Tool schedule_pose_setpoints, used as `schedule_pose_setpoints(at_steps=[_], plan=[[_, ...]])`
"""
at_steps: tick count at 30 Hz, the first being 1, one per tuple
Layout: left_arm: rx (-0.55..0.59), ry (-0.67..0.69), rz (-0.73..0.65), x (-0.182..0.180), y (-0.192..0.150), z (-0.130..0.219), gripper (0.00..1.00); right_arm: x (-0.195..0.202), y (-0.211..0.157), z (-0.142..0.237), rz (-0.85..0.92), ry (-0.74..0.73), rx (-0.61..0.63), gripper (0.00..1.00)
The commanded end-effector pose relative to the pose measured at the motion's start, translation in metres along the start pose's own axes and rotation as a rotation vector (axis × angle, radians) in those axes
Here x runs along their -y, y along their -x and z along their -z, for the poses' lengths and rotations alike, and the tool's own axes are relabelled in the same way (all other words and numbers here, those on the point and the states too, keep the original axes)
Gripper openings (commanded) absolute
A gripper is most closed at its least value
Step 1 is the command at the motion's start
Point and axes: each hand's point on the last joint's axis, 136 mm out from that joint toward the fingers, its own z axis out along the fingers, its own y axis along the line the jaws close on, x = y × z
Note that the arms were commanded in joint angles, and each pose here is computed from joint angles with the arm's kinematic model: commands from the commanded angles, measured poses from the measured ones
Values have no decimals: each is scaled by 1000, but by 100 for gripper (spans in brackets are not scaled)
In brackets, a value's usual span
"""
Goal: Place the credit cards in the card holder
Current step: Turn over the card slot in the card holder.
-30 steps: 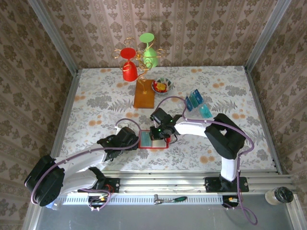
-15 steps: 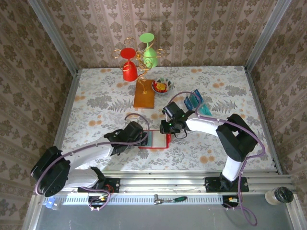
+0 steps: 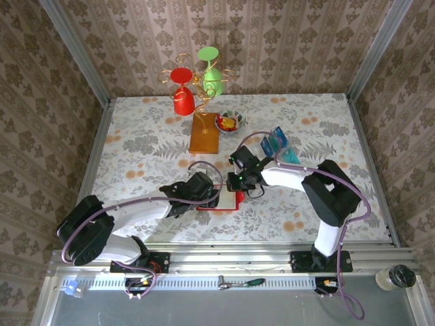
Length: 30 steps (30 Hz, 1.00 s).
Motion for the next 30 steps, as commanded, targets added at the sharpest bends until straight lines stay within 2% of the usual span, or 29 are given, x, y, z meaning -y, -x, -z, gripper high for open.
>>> schedule_pose_setpoints(at_steps=[1, 22, 30], plan=[[14, -26, -22, 10, 6, 0, 100, 0, -12, -9, 7, 6, -53, 8], [8, -55, -46, 15, -5, -7, 100, -16, -15, -20, 1, 42, -71, 7], [-28, -13, -61, 5, -19, -17, 100, -17, -15, -21, -9, 50, -71, 7]])
